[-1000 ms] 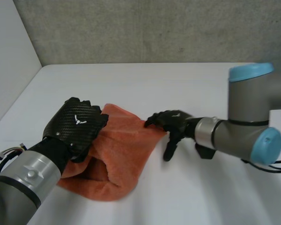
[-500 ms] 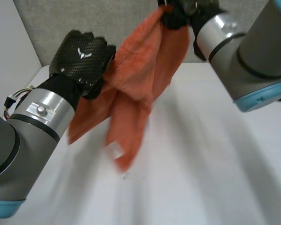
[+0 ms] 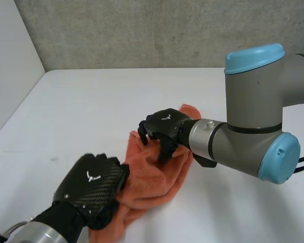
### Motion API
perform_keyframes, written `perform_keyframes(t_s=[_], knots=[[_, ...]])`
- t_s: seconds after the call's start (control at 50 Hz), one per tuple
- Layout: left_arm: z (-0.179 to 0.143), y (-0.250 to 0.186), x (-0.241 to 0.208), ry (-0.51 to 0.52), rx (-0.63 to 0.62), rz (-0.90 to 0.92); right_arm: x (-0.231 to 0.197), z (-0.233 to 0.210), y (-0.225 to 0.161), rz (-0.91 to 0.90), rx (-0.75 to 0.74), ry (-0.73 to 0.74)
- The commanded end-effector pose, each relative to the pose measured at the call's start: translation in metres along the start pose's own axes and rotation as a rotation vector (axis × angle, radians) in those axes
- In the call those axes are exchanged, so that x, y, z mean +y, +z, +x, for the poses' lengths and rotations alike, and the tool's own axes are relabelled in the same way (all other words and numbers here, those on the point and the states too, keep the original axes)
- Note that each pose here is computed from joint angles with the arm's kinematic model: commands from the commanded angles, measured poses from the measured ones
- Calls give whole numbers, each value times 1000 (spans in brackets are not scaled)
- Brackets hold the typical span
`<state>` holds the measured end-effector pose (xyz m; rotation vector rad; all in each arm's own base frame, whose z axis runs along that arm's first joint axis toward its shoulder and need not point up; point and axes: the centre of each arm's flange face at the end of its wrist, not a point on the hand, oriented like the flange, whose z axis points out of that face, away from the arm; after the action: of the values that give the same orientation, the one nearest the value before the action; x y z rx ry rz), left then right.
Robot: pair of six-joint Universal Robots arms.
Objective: Fold the laundry
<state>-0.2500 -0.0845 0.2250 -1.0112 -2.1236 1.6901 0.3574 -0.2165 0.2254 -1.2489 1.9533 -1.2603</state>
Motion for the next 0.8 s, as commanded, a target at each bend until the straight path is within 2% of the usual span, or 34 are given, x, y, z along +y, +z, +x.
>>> perform_keyframes(t_s=[0.02, 0.18, 0.26, 0.36, 0.48, 0.58, 0.68, 0.8], knots=[[-4, -1, -22, -93, 36, 15, -11, 24, -4, 57, 69, 46], [-28, 25, -57, -121, -26, 162, -24, 82, -27, 202, 228, 206], [-47, 55, -65, -130, -45, 223, -21, 99, -29, 230, 259, 216], [-62, 103, -57, -128, -3, 221, -19, 112, -28, 230, 282, 203], [-66, 137, -33, -115, 38, 100, 3, 120, -7, 149, 290, 35], [-75, 155, -5, -36, 35, -27, 17, 120, 9, 83, 282, -190], [-87, 168, 18, 88, 19, -90, 28, 121, 17, 50, 275, -257], [-89, 178, 36, 118, 29, -138, 43, 124, 29, 17, 268, -243]])
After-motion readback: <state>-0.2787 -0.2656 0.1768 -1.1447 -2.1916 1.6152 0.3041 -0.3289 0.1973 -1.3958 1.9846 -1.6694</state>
